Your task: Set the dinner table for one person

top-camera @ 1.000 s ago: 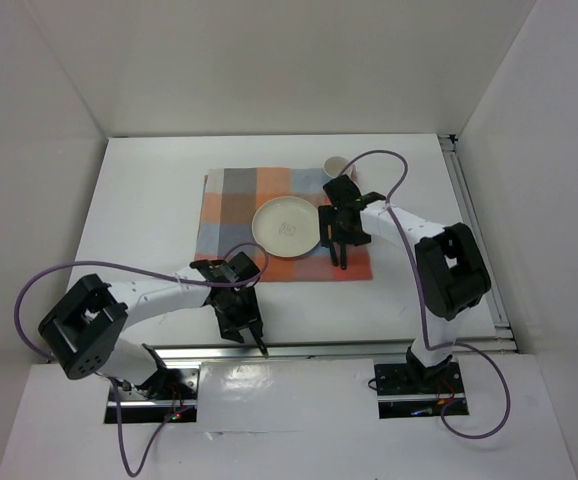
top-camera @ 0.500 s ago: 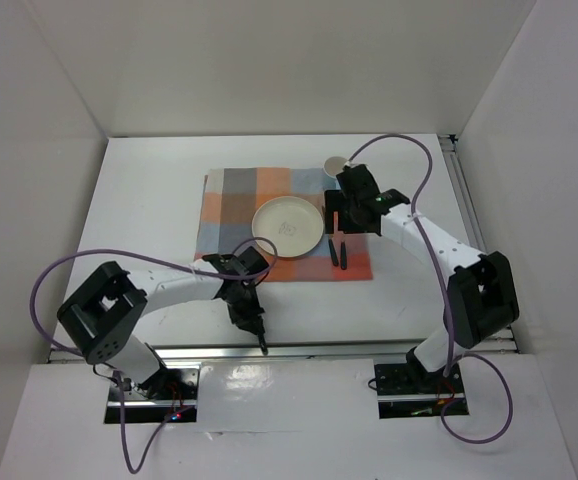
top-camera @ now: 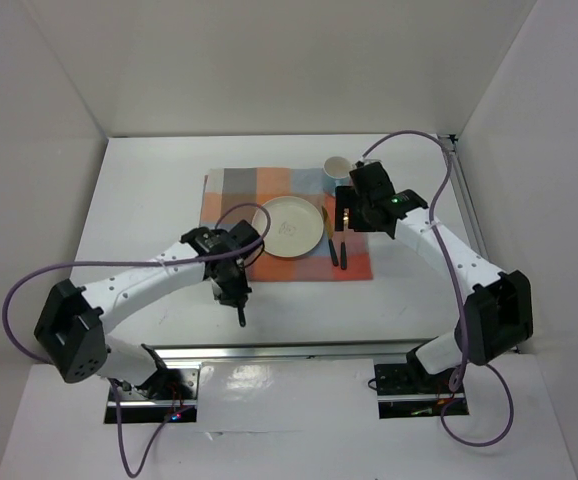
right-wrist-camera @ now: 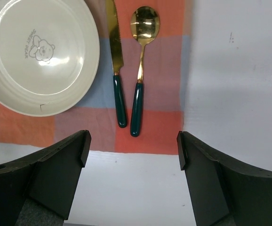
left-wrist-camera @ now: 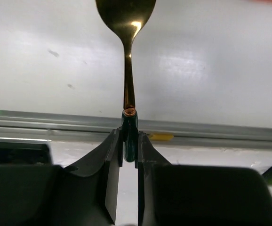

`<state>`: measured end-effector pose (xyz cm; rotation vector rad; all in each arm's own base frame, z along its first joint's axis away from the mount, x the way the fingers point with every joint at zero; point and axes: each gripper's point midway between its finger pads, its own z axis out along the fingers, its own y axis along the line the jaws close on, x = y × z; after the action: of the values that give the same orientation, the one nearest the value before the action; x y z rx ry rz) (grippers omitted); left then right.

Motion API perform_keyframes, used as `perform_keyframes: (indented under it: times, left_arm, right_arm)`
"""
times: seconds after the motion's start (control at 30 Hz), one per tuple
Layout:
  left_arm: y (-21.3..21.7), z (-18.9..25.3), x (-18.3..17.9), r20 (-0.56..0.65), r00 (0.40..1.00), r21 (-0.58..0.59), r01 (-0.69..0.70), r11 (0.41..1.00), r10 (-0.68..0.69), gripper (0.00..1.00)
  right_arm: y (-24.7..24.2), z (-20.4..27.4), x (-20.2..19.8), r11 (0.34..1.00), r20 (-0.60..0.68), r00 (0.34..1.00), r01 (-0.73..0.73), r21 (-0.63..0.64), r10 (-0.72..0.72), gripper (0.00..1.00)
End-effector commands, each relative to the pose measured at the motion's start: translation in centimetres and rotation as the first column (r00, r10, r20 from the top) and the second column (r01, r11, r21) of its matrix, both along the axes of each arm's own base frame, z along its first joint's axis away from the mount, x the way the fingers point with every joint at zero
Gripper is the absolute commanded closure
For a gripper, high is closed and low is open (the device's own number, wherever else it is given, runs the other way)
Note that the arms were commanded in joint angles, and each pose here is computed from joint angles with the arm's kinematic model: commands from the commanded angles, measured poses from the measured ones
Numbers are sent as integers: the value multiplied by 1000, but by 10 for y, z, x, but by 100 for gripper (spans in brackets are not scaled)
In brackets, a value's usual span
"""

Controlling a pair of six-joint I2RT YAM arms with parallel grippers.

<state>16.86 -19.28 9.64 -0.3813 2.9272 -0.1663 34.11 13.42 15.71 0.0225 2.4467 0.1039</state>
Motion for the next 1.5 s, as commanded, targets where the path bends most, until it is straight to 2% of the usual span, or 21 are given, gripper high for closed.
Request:
perform_keyframes:
  times: [0.0, 0.03, 0.07, 0.1, 0.13, 0.2, 0.27, 0.33, 0.4, 0.53, 0.87, 0.93, 0.97, 1.0, 1.07, 1.17, 1.2, 1.23, 1.27, 1.33, 1.47]
  left_arm:
    - [37, 30, 38, 85, 994, 182, 47, 982, -63, 100]
    - [40, 25, 54, 67, 987, 230, 124, 965, -143, 100]
    - [43, 25, 70, 62, 985, 255, 143, 956, -164, 100]
    - [39, 37, 97, 109, 981, 263, 125, 957, -158, 100]
    - [58, 24, 118, 85, 987, 362, 96, 927, -135, 100]
    - [54, 29, 158, 140, 980, 363, 80, 928, -139, 100]
    - [61, 6, 184, 86, 984, 411, 108, 905, -156, 100]
    - [63, 11, 216, 113, 982, 419, 90, 903, -150, 100]
    - [60, -8, 234, 74, 985, 388, 117, 914, -157, 100]
    - [49, -30, 252, 50, 981, 356, 156, 921, -185, 100]
    - [38, -55, 240, -14, 978, 288, 202, 936, -207, 100]
    - [38, -57, 239, -23, 978, 290, 205, 935, -207, 98]
    - [38, -57, 240, -23, 978, 290, 205, 935, -207, 80]
    - [39, -57, 237, -32, 978, 291, 207, 934, -207, 68]
    - [40, -53, 236, -32, 978, 291, 207, 934, -207, 59]
    - [42, -29, 236, 4, 979, 294, 195, 936, -205, 37]
    - [43, -21, 234, 12, 979, 293, 193, 936, -205, 23]
    - [45, -6, 233, 42, 978, 295, 183, 938, -204, 16]
    - [45, 6, 233, 59, 977, 292, 178, 940, -203, 3]
    - [44, 27, 229, 95, 974, 270, 172, 947, -204, 0]
    - [46, 87, 214, 218, 950, 221, 175, 959, -224, 0]
  right_arm:
    - [-12, 14, -6, 1000, 26, 1000, 15, 7, -16, 13]
    - [-10, 18, -8, 1000, 32, 999, 5, 24, -5, 13]
    - [-8, 22, -9, 999, 39, 999, -4, 37, 2, 13]
    - [-9, 18, -11, 999, 31, 1000, -4, 33, 3, 13]
    - [-10, 23, -11, 999, 40, 999, -3, 47, 1, 13]
    - [-9, 22, -14, 997, 31, 1000, 2, 74, -4, 13]
    - [-9, 24, -12, 996, 36, 999, -2, 95, -2, 12]
    - [-6, 28, -10, 994, 43, 999, -3, 113, -2, 12]
    - [-5, 29, -8, 994, 44, 999, -3, 113, -2, 12]
    - [-3, 25, -10, 992, 32, 999, -2, 123, -2, 11]
    - [-17, 13, -17, 996, -5, 999, 37, 76, -36, 8]
    - [-19, 16, -16, 997, 7, 999, 44, 71, -44, 5]
    - [-20, 15, -18, 997, -1, 999, 44, 67, -44, 5]
    - [-21, 15, -18, 997, 2, 999, 51, 60, -51, 1]
    - [-25, 15, -22, 997, -7, 998, 58, 46, -58, 1]
    - [-30, 21, -24, 995, 5, 996, 87, 56, -88, 0]
    - [-32, 27, -24, 993, 22, 994, 101, 65, -103, 0]
    - [-35, 30, -24, 991, 33, 993, 111, 70, -114, 0]
    - [-40, 42, -22, 985, 77, 985, 149, 87, -155, 0]
    - [-45, 50, -24, 979, 112, 976, 178, 100, -189, 0]
    - [-55, 70, -27, 966, 177, 952, 229, 122, -249, 0]
